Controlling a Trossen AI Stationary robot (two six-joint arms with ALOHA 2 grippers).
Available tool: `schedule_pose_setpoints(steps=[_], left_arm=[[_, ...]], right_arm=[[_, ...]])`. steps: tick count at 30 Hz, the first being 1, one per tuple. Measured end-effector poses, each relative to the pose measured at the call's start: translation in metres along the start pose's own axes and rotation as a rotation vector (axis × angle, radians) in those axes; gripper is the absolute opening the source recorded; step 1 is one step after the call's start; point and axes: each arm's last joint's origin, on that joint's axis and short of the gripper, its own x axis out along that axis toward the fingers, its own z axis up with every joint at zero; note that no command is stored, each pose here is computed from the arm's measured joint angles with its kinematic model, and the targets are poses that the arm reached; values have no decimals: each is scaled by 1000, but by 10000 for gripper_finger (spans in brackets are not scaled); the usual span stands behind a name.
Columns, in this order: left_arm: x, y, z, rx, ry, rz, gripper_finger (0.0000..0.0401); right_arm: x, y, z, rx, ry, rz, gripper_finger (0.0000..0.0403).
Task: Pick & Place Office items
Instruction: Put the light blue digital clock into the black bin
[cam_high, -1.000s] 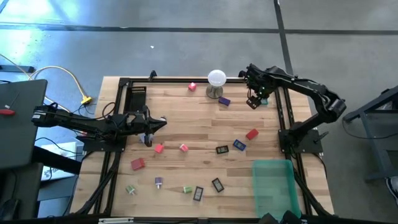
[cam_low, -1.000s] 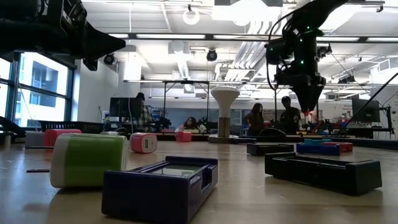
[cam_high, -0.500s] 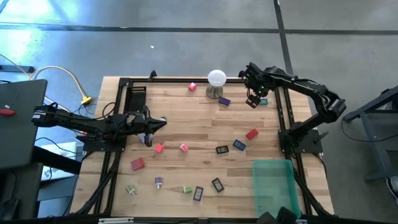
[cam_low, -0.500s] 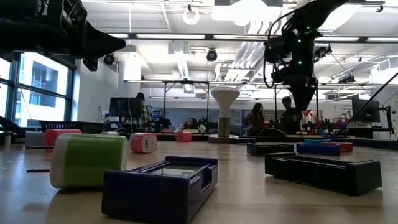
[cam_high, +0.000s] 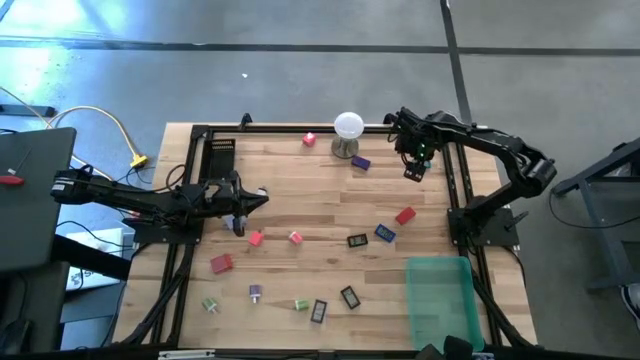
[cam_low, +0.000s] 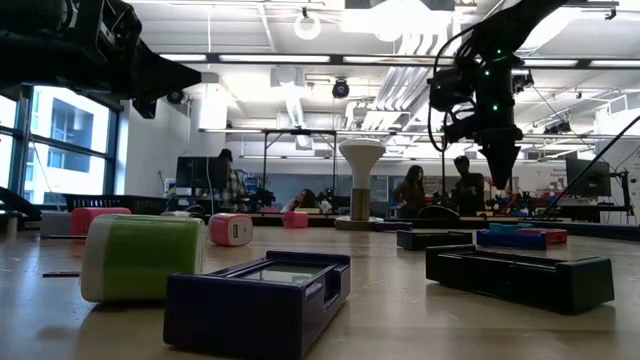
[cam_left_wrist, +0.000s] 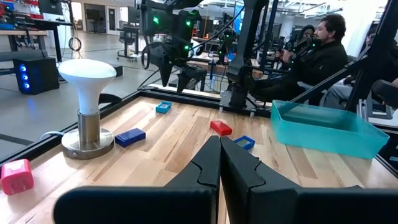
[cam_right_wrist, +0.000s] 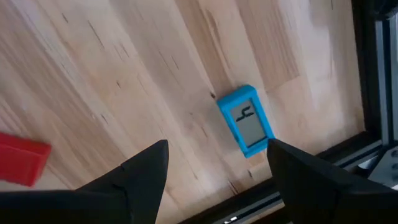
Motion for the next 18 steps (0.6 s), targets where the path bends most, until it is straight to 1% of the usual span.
schedule_pose_setpoints(steps=[5,9,15,18], left_arm=[[0,0,0,-11,0,0,1],[0,0,-1,-17,7,0,1],[0,0,-1,-33,12,0,1],[0,0,-1,-35,12,0,1]], right_arm=[[0,0,0,-131,5,-10,261],[3,1,-2,-199,16,-3,261],[18,6,-10,-231,64,21,261],[24,8,-10,-240,52,15,261]])
